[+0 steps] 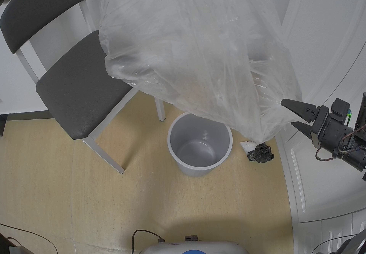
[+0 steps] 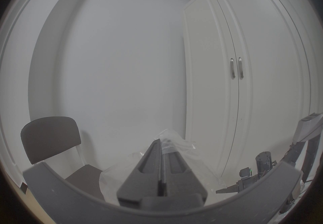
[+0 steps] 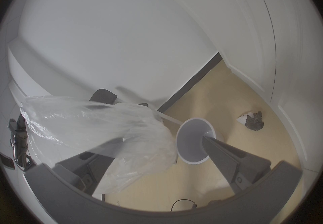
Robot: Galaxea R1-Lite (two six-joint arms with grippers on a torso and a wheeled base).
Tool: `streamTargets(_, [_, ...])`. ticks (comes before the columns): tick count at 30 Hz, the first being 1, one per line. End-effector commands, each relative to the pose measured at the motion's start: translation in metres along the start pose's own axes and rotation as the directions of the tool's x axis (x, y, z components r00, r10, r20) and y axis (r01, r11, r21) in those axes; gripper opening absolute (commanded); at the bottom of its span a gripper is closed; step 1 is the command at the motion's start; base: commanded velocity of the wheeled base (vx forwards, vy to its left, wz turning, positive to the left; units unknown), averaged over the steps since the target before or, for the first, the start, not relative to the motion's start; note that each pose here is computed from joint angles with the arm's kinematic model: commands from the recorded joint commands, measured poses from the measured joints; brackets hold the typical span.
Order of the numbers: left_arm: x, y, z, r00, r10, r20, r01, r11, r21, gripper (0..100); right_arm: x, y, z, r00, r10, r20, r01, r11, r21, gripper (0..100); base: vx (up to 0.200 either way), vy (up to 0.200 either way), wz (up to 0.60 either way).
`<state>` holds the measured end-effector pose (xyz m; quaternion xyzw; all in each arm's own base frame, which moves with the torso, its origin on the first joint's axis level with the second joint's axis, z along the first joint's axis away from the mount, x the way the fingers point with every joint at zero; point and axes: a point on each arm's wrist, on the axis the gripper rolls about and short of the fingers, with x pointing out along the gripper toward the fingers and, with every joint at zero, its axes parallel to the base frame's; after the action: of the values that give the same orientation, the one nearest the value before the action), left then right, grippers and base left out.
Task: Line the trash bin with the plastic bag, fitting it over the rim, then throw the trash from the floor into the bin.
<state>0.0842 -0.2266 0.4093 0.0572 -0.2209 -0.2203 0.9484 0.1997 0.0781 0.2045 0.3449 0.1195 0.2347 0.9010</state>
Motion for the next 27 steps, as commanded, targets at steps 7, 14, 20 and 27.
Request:
streamTargets(7, [0.000,0.001,0.001,1.000,0.002,0.002,-0.002,1.000,-0.002,0,-0.007,-0.014,0.002,1.000,-0.007,-0.022,0.006,0.999,-0.034,100,0.000,0.000,0.00])
streamTargets(14, [0.000,0.000,0.000,1.000,0.002,0.001,-0.002,1.000,-0.001,0,-0.004,-0.013,-0.011,0.996,0.014,-0.084,-0.017,0.999,-0.032,100,0.000,0.000,0.00])
streamTargets(20, [0.001,-0.001,0.000,1.000,0.002,0.001,-0.002,1.000,-0.003,0,0.004,-0.005,-0.027,0.988,0.046,-0.150,-0.050,0.999,-0.019,100,0.000,0.000,0.00])
streamTargets(27, [0.000,0.000,0.001,1.000,0.002,0.002,-0.002,1.000,-0.004,0,0.004,-0.006,-0.028,0.989,0.055,-0.136,-0.058,0.998,-0.023,100,0.000,0.000,0.00])
